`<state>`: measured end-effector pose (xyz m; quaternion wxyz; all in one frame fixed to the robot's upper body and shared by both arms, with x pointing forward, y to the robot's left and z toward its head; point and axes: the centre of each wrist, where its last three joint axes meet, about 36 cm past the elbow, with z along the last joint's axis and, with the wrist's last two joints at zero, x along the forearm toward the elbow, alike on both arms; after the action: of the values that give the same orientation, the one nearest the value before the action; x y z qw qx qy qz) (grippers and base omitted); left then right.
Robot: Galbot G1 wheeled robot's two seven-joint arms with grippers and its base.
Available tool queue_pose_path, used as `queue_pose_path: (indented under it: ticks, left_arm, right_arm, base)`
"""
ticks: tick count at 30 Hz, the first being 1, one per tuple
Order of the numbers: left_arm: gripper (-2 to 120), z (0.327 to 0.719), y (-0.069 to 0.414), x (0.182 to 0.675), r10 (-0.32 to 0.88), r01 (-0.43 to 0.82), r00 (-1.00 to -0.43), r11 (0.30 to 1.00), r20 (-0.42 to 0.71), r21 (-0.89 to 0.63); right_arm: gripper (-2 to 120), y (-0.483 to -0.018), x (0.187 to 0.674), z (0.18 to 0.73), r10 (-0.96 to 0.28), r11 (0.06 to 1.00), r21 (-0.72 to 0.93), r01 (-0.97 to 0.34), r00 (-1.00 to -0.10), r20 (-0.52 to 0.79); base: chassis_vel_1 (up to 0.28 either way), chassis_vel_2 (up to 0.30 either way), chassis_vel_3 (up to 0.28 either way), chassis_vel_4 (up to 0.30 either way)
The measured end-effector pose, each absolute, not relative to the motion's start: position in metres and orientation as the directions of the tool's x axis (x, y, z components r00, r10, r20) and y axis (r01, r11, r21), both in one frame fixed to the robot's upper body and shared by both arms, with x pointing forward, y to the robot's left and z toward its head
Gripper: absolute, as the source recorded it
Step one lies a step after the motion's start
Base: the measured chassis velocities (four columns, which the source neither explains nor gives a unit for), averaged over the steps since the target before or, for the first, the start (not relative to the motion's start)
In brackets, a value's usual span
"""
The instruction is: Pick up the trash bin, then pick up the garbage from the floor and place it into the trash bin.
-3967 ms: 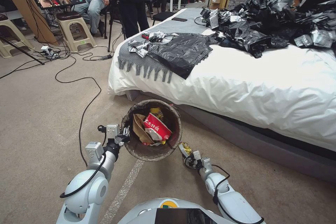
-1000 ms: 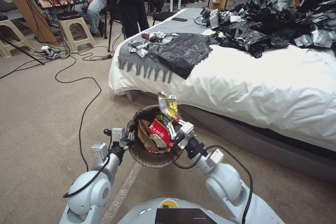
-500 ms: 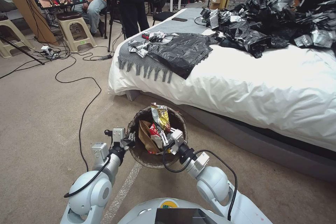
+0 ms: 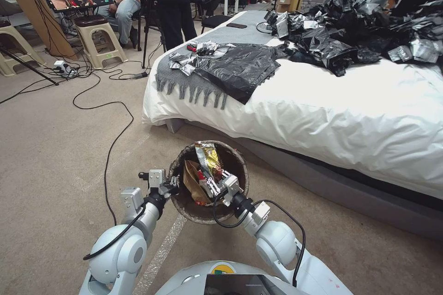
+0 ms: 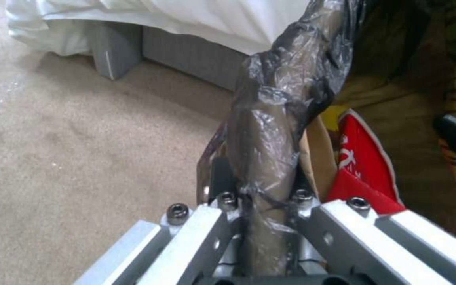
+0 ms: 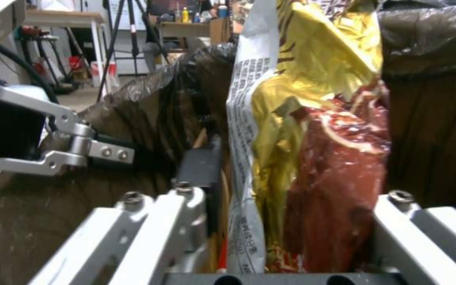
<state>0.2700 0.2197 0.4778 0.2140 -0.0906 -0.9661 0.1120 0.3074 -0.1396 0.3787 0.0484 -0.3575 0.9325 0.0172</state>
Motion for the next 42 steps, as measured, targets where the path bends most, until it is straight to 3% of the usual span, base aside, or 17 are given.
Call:
queue_pose_path:
  ticks: [2, 8, 12, 15, 19, 34, 42]
  left_arm:
    - [0, 0.478, 0.220, 0.270, 0.223, 0.127, -0.892, 0.958, 0.394, -0.256]
    - [0, 0.482, 0.219, 0.269, 0.230, 0.126, -0.885, 0.955, 0.405, -0.269]
    - [0, 0.483, 0.219, 0.268, 0.232, 0.126, -0.884, 0.955, 0.406, -0.270]
    - [0, 0.484, 0.219, 0.268, 0.233, 0.127, -0.883, 0.954, 0.409, -0.270]
    - [0, 0.485, 0.219, 0.267, 0.234, 0.128, -0.883, 0.954, 0.408, -0.271]
    - [0, 0.483, 0.220, 0.269, 0.229, 0.115, -0.878, 0.953, 0.420, -0.279]
    - [0, 0.482, 0.221, 0.270, 0.225, 0.110, -0.877, 0.954, 0.424, -0.279]
  right_arm:
    - [34, -0.139, 0.307, 0.378, -0.666, 0.743, -0.002, -0.669, -0.739, -0.100]
    - [62, -0.141, 0.308, 0.369, -0.672, 0.739, -0.006, -0.674, -0.736, -0.083]
    - [71, -0.141, 0.308, 0.369, -0.675, 0.736, -0.008, -0.677, -0.733, -0.083]
    - [88, -0.143, 0.307, 0.369, -0.676, 0.735, -0.009, -0.678, -0.732, -0.083]
    - [98, -0.144, 0.307, 0.369, -0.676, 0.735, -0.012, -0.678, -0.732, -0.084]
    - [100, -0.149, 0.305, 0.392, -0.659, 0.750, -0.057, -0.659, -0.738, -0.143]
    - [100, -0.161, 0.307, 0.428, -0.619, 0.782, -0.107, -0.614, -0.745, -0.248]
  base:
    - [0.000, 0.000, 0.000, 0.000]
    - [0.000, 0.000, 0.000, 0.000]
    - [0.000, 0.000, 0.000, 0.000]
    - [0.000, 0.000, 0.000, 0.000]
    - [0.000, 0.000, 0.000, 0.000]
    - [0.000, 0.000, 0.000, 0.000]
    - [0.000, 0.000, 0.000, 0.000]
